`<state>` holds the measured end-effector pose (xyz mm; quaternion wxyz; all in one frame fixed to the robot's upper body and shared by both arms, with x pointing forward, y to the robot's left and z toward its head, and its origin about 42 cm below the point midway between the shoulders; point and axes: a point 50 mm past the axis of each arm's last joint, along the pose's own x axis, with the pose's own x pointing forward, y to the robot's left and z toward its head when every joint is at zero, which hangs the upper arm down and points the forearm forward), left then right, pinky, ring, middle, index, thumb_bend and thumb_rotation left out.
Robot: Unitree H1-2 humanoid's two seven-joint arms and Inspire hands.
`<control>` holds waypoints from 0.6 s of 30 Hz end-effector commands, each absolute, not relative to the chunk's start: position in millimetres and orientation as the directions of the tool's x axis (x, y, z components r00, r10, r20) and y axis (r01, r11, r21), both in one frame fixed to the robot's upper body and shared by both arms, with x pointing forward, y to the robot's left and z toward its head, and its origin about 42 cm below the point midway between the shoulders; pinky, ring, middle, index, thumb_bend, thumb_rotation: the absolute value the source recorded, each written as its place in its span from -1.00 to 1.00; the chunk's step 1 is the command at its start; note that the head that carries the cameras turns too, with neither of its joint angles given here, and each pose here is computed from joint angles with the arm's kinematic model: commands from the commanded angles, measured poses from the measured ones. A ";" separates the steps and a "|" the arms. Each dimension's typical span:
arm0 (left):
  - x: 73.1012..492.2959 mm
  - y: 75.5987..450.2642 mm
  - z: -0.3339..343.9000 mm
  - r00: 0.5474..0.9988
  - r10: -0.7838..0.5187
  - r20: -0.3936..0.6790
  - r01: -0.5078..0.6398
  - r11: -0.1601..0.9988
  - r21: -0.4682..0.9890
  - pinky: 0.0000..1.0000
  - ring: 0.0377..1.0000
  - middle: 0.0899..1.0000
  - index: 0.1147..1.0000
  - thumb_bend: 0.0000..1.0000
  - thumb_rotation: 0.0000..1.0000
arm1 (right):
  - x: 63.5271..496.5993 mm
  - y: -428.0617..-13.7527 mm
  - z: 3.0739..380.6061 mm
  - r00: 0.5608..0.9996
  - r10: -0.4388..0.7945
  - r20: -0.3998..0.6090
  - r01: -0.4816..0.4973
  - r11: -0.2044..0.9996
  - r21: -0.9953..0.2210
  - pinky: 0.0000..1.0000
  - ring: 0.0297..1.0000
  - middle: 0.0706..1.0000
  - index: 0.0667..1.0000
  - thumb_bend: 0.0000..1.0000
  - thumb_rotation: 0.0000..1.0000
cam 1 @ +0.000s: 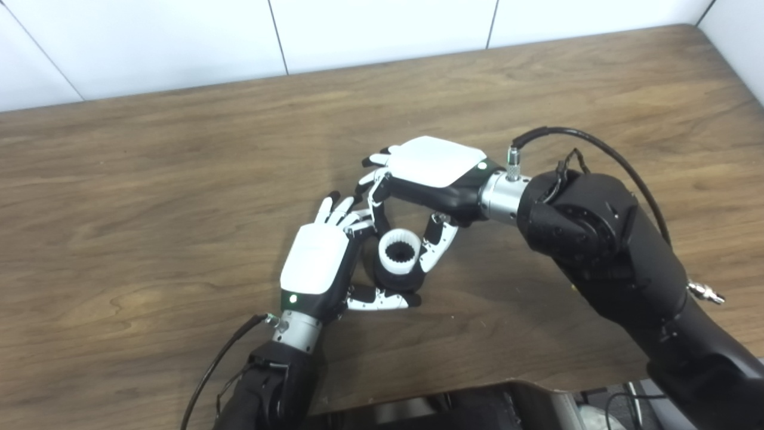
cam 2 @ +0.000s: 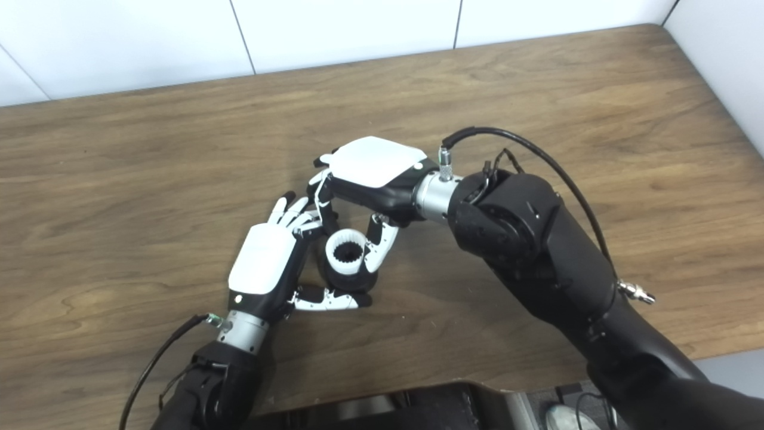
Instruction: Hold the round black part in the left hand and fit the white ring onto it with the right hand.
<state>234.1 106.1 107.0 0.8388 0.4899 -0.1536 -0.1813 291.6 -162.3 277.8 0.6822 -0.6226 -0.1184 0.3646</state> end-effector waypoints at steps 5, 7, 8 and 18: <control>216.4 104.4 84.3 0.870 -0.488 -0.066 0.277 0.374 0.885 1.00 0.84 0.53 -0.17 0.05 -0.88 | 296.1 -162.6 284.8 0.722 0.647 -0.245 -0.293 -0.035 -0.955 1.00 0.93 0.69 -0.11 0.05 -0.73; 216.4 104.3 84.5 0.871 -0.488 -0.065 0.276 0.374 0.885 1.00 0.83 0.53 -0.17 0.05 -0.88 | 296.0 -163.2 284.8 0.721 0.647 -0.249 -0.295 -0.038 -0.955 1.00 0.93 0.70 -0.11 0.05 -0.72; 216.5 104.2 84.8 0.870 -0.488 -0.065 0.276 0.374 0.886 1.00 0.83 0.53 -0.17 0.05 -0.88 | 295.8 -163.9 284.9 0.721 0.647 -0.249 -0.296 -0.037 -0.954 1.00 0.93 0.70 -0.11 0.05 -0.72; 217.2 104.2 86.3 0.870 -0.487 -0.073 0.280 0.367 0.887 1.00 0.84 0.53 -0.17 0.05 -0.88 | 292.4 -166.3 282.8 0.715 0.646 -0.265 -0.315 -0.041 -0.948 0.95 0.93 0.69 -0.11 0.05 -0.73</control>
